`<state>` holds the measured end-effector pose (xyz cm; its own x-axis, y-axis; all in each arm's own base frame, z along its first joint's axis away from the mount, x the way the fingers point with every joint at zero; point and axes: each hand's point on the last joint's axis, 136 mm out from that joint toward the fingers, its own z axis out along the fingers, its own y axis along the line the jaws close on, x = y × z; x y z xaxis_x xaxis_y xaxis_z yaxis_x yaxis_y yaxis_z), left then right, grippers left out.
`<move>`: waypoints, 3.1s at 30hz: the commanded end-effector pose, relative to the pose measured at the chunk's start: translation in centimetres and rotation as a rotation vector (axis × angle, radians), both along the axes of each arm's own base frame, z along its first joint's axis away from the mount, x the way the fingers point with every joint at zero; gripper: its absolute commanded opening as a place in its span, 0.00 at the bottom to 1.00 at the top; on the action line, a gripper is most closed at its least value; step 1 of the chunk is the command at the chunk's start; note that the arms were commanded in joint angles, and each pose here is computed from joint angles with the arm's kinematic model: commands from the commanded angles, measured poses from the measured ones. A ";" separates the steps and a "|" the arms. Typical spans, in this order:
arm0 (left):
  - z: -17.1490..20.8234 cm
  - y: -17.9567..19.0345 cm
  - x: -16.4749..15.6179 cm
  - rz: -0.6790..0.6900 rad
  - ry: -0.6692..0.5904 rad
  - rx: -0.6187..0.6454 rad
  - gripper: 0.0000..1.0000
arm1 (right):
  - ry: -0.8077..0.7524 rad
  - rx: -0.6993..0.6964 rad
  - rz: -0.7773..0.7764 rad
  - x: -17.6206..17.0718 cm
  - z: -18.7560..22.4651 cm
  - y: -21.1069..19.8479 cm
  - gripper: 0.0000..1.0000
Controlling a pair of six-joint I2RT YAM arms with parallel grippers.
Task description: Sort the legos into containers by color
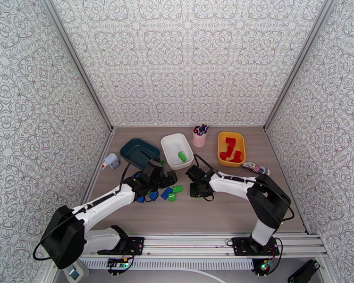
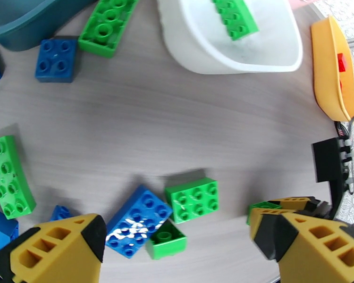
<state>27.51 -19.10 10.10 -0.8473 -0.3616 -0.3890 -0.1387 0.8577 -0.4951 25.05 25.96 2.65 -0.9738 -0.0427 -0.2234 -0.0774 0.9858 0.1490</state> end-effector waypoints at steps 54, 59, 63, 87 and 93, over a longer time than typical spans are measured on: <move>1.2 8.7 0.4 0.233 -0.031 -0.118 0.99 | -0.045 0.153 0.197 1.1 6.1 10.9 0.65; -0.3 9.0 -0.7 0.256 0.001 -0.131 0.99 | -0.011 0.130 0.239 -1.2 4.0 12.7 0.67; -1.4 9.1 -1.4 0.277 0.026 -0.154 0.99 | 0.005 0.116 0.256 -2.2 2.7 13.5 0.68; -1.8 10.7 -2.5 0.342 0.029 -0.235 0.99 | 0.002 0.018 0.228 -2.1 -0.7 13.0 0.45; -0.4 9.1 -1.9 0.268 0.016 -0.248 0.99 | -0.029 0.038 0.221 -1.8 1.0 12.6 0.34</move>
